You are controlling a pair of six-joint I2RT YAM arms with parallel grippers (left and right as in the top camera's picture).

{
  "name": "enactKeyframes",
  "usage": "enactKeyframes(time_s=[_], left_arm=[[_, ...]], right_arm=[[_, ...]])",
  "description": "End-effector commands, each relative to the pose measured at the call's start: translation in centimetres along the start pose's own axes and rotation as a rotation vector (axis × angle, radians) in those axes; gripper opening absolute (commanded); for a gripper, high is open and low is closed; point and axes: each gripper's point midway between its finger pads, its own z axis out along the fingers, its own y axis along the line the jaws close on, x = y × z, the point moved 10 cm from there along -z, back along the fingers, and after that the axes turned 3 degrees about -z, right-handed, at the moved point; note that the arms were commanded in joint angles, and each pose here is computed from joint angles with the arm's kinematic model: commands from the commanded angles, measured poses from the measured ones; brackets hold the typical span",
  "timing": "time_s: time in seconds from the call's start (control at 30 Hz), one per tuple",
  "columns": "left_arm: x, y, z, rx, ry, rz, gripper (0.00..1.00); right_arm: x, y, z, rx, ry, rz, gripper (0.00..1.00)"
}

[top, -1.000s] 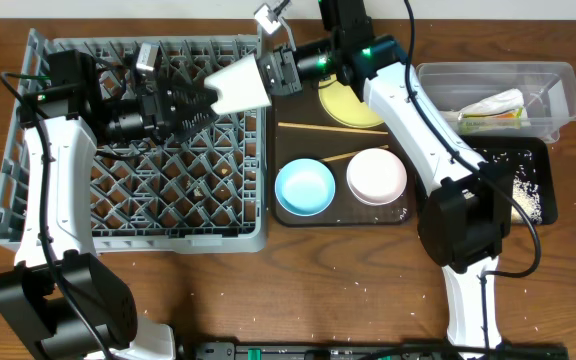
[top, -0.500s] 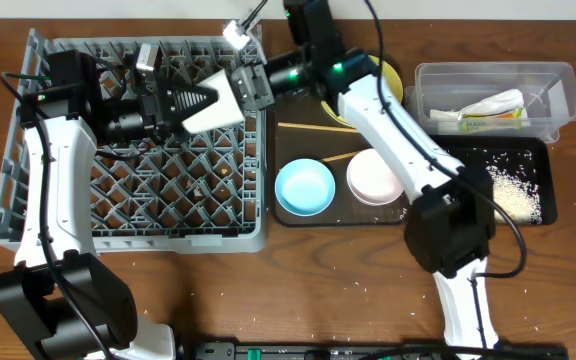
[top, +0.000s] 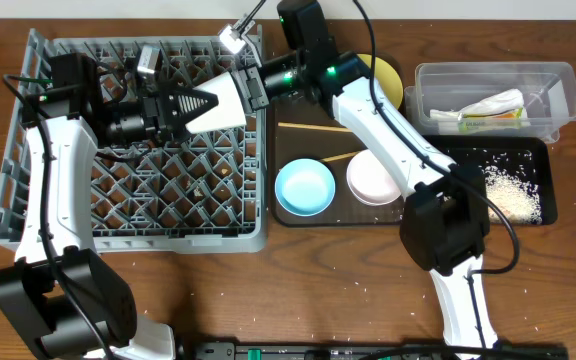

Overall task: Sort waste into correct bins and load items into the dishwasher
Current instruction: 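Hand the white cup to the left gripper over the dish rack, then lower the white cup into the rack with the left gripper and release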

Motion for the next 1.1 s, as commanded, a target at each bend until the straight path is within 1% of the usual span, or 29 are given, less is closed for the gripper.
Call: enactKeyframes(time_s=[0.0,0.03,0.07,0.1,0.13,0.17,0.23,0.3,0.4,0.53,0.6,0.73,0.83,0.9,1.07], left_arm=[[0.0,-0.8,0.1,0.036,0.002,0.028,0.45],[0.0,-0.7,0.1,0.029,0.002,0.028,0.45],[0.0,-0.6,0.1,0.009,0.002,0.029,0.45],[0.1,-0.3,0.0,-0.037,0.001,0.019,0.45],[0.1,0.4,-0.1,-0.165,-0.006,-0.026,0.45],[0.1,0.9,-0.1,-0.24,-0.013,-0.055,0.45],[0.2,2.1,-0.4,-0.489,-0.048,-0.157,0.45],[0.3,2.5,-0.2,-0.656,-0.073,-0.166,0.46],[0.4,1.6,0.5,-0.811,-0.098,-0.124,0.46],[1.0,0.6,1.7,-1.032,-0.148,-0.088,0.47],[1.6,0.7,2.5,-1.123,-0.136,-0.083,0.47],[3.4,1.4,4.1,-1.326,-0.076,-0.09,0.47],[4.5,2.0,5.0,-1.43,-0.038,-0.112,0.47],[5.3,2.3,5.7,-1.448,0.008,-0.118,0.47],[6.9,3.7,6.6,-1.49,0.07,-0.181,0.47]], right_arm=[[-0.1,-1.8,-1.3,0.058,-0.038,0.016,0.78],[-0.3,-2.2,-2.0,0.077,-0.054,0.021,0.93],[-0.5,-2.8,-3.1,0.12,-0.081,0.053,0.99],[-0.7,-3.5,-4.3,0.165,-0.11,0.087,0.99],[-0.8,-4.4,-6.1,0.225,-0.146,0.114,0.99],[-0.8,-5.0,-7.3,0.27,-0.17,0.136,0.99],[-0.7,-6.3,-10.3,0.364,-0.217,0.186,0.99],[-0.5,-6.8,-12.5,0.414,-0.241,0.207,0.99],[0.0,-6.9,-15.0,0.491,-0.25,0.237,0.99],[1.1,-5.3,-17.2,0.731,-0.207,0.257,0.99],[1.8,-4.0,-17.8,0.875,-0.164,0.269,0.99],[3.0,-1.7,-18.4,1.089,-0.081,0.302,0.99],[3.7,-0.7,-18.3,1.171,-0.036,0.327,0.99],[4.0,-0.6,-18.3,1.182,-0.015,0.34,0.99],[4.4,-0.5,-18.3,1.181,0.011,0.346,0.99]])
